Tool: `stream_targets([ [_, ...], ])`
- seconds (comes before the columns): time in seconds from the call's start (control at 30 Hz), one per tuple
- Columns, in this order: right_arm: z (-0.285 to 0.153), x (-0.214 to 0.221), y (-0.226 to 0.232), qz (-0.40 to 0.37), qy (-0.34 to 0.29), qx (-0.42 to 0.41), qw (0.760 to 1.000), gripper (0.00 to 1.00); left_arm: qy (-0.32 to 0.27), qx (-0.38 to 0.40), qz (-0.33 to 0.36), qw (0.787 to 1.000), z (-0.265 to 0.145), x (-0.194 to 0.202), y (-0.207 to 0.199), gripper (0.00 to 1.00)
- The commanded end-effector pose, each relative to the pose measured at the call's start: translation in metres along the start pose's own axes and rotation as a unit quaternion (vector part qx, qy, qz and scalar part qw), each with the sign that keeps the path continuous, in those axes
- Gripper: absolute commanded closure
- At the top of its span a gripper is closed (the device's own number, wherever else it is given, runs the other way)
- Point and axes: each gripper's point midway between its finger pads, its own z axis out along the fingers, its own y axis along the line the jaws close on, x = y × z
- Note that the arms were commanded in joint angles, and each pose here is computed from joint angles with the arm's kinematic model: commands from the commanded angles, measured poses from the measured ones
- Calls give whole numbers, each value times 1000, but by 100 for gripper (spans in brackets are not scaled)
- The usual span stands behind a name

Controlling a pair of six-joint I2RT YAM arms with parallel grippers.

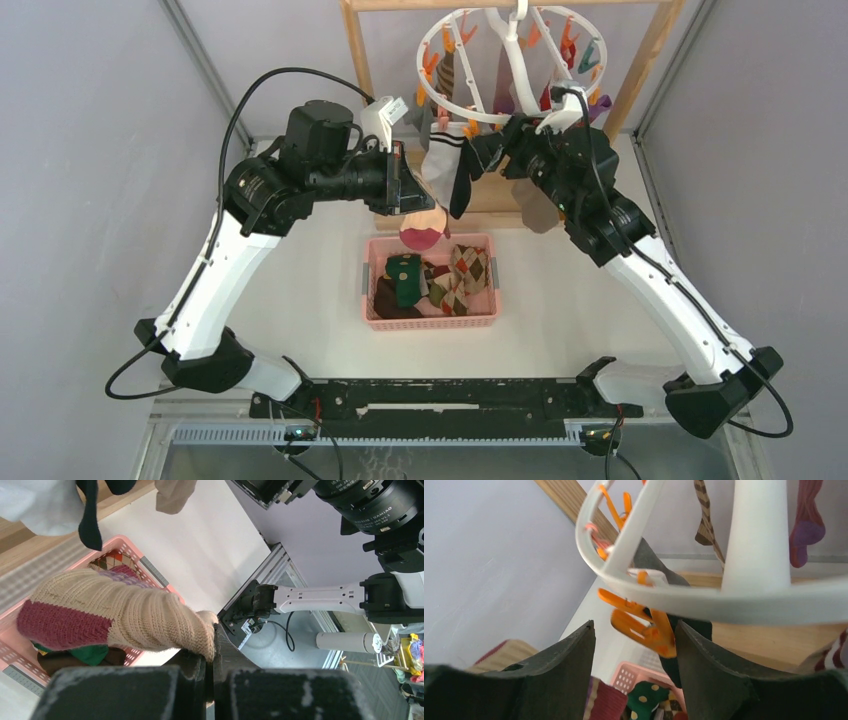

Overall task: Remove the socks clipped to the hanger
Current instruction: Place the sock in the bin.

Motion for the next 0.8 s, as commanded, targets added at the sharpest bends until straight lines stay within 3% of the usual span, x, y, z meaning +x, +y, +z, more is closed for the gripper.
stream_targets([
  [0.0, -22, 2, 0, 9, 10, -7, 1000, 33, -9, 12, 5, 1000, 1, -2, -2, 100],
  [0.5, -77, 31, -18, 20, 60, 7, 998, 33, 41, 19, -50, 998, 29, 57, 24, 100],
  [0.77, -88, 47, -18, 24, 89, -1, 996, 33, 62, -12, -77, 995, 57, 94, 58, 92],
])
